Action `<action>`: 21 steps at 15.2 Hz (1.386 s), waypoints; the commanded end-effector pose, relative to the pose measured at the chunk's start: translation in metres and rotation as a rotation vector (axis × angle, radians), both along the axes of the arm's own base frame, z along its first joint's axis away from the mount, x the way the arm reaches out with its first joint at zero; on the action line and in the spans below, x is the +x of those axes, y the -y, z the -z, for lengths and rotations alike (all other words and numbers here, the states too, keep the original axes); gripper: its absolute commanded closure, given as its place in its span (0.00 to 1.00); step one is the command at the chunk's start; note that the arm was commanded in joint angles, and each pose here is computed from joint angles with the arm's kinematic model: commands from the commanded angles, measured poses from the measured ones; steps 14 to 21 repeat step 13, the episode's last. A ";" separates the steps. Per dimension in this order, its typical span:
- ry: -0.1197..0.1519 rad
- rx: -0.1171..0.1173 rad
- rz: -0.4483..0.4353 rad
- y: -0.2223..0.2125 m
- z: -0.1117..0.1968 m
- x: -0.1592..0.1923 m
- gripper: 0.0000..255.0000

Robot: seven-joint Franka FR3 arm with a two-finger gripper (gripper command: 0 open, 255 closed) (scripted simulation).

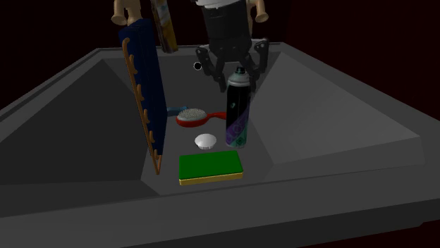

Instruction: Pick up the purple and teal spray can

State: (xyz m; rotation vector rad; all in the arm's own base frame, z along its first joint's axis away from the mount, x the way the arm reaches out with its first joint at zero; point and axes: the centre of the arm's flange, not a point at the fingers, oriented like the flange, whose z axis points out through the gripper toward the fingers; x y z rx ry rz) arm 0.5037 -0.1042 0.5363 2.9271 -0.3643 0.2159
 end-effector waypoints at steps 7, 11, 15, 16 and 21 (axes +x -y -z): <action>0.000 0.000 0.000 0.001 -0.042 0.000 1.00; 0.000 0.000 0.000 0.001 -0.063 0.000 1.00; 0.000 0.000 0.000 0.001 -0.064 0.000 1.00; 0.000 0.000 0.000 0.001 -0.064 0.000 1.00; 0.000 0.000 0.000 0.001 -0.064 0.000 1.00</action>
